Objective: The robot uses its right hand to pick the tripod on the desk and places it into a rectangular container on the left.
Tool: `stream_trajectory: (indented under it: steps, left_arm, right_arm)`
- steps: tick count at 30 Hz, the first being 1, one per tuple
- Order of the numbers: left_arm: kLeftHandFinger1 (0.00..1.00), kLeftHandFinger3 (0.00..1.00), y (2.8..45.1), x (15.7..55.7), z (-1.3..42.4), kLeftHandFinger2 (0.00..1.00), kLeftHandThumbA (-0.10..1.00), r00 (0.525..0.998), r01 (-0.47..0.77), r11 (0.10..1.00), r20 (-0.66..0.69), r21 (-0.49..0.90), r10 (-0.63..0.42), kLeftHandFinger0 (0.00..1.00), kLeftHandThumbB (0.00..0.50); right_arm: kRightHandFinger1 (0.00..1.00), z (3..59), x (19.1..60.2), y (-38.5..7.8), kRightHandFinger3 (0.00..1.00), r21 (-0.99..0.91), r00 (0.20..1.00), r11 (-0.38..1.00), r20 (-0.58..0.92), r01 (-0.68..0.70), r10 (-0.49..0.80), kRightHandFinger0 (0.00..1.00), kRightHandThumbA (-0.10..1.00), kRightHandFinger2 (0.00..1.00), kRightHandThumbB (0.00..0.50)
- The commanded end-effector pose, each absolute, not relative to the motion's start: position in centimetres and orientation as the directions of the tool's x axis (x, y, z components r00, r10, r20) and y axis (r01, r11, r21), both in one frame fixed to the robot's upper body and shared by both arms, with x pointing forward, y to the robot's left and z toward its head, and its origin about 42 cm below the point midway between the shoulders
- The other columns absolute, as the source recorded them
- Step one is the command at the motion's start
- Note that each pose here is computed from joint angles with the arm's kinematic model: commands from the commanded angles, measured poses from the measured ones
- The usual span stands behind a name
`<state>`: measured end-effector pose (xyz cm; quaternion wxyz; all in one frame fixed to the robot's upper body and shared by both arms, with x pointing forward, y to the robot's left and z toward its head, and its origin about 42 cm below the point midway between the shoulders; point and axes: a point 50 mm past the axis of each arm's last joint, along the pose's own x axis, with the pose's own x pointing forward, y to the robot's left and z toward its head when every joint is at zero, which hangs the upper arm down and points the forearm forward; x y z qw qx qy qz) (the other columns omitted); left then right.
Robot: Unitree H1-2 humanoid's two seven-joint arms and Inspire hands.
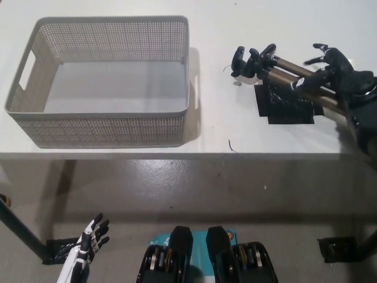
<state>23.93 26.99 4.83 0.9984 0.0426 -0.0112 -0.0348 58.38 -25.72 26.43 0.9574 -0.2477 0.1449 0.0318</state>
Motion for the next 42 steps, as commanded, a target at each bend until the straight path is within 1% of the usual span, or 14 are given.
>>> stream_trajectory:
  steps: [1,3,5,9,11,12,17,20,24,28,34,37,39,42]
  left_arm:
    - [1.0,1.0,27.4,24.2,6.1,1.0,1.0,0.994,0.041,0.994,0.097,0.099,-0.051,1.0,0.189]
    - [1.0,1.0,27.4,24.2,6.1,1.0,1.0,0.994,0.041,0.995,0.102,0.095,-0.05,1.0,0.192]
    - [1.0,1.0,27.5,24.2,6.1,1.0,1.0,0.993,0.042,0.995,0.107,0.095,-0.052,1.0,0.204]
    - [1.0,1.0,27.6,24.1,6.1,1.0,1.0,0.993,0.043,0.994,0.103,0.098,-0.053,1.0,0.206]
    - [1.0,1.0,27.6,24.1,6.1,1.0,1.0,0.993,0.04,0.994,0.105,0.1,-0.051,1.0,0.199]
    - [1.0,1.0,27.6,24.2,6.1,1.0,1.0,0.993,0.042,0.994,0.103,0.099,-0.052,1.0,0.202]
    - [1.0,1.0,27.6,24.2,6.1,1.0,1.0,0.993,0.041,0.994,0.103,0.101,-0.052,1.0,0.2]
    - [1.0,1.0,27.6,24.0,6.1,1.0,1.0,0.994,0.042,0.994,0.097,0.098,-0.052,1.0,0.193]
    - [1.0,1.0,27.5,23.6,5.8,1.0,1.0,0.995,0.042,0.994,0.091,0.098,-0.051,1.0,0.178]
    - [1.0,1.0,27.6,23.1,5.4,1.0,1.0,0.996,0.039,0.994,0.08,0.1,-0.047,1.0,0.159]
    - [1.0,1.0,27.5,22.4,4.9,1.0,1.0,0.996,0.045,0.994,0.069,0.096,-0.052,1.0,0.13]
    - [1.0,1.0,27.6,22.2,4.7,1.0,1.0,0.997,0.041,0.994,0.062,0.101,-0.047,1.0,0.136]
    - [1.0,1.0,27.4,21.9,4.5,1.0,1.0,0.997,0.043,0.994,0.054,0.102,-0.049,1.0,0.143]
    - [1.0,1.0,27.5,21.5,4.2,1.0,1.0,0.997,0.051,0.994,0.046,0.097,-0.055,1.0,0.145]
  right_arm:
    - [0.0,35.7,60.1,-23.9,0.42,-0.099,0.899,0.931,-0.311,-0.352,0.307,0.0,-0.1,0.44,0.186]
    - [0.0,36.7,60.2,-23.6,0.25,-0.034,0.9,0.936,-0.287,-0.351,0.327,0.0,-0.1,0.45,0.163]
    - [0.03,38.2,60.3,-23.2,1.0,0.098,0.902,0.931,-0.234,-0.35,0.364,0.0,-0.1,0.54,0.182]
    - [0.0,40.4,60.3,-22.9,1.0,0.188,0.885,0.908,-0.22,-0.373,0.409,0.0,-0.1,0.45,0.182]
    - [0.0,41.3,60.2,-23.1,0.7,0.184,0.872,0.891,-0.199,-0.415,0.447,0.0,-0.1,0.41,0.174]
    - [0.0,41.8,60.2,-23.2,0.34,0.172,0.873,0.892,-0.195,-0.418,0.447,0.0,-0.1,0.41,0.209]
    - [0.0,45.6,60.2,-22.8,0.74,0.136,0.878,0.888,-0.14,-0.44,0.457,0.0,-0.1,0.4,0.218]
    - [0.0,46.8,60.2,-22.8,0.42,0.112,0.895,0.902,-0.121,-0.418,0.43,0.0,-0.1,0.36,0.227]
    - [0.0,48.0,60.2,-22.7,0.83,0.269,0.911,0.892,-0.099,-0.362,0.4,0.0,-0.1,0.42,0.204]
    - [0.08,48.4,60.2,-23.0,0.39,0.315,0.904,0.862,-0.027,-0.398,0.427,0.0,-0.1,0.62,0.197]
    - [0.28,50.1,59.9,-23.5,1.0,0.444,0.884,0.781,0.055,-0.438,0.465,0.0,-0.1,0.64,0.171]
    - [0.16,51.2,59.7,-23.1,0.66,0.431,0.877,0.779,0.067,-0.455,0.476,0.0,-0.1,0.57,0.204]
    - [0.11,52.2,59.6,-22.5,0.7,0.391,0.881,0.798,0.083,-0.459,0.466,0.0,-0.1,0.56,0.181]
    - [0.19,53.7,59.3,-20.7,0.42,0.345,0.861,0.795,0.095,-0.499,0.499,0.0,-0.1,0.66,0.188]
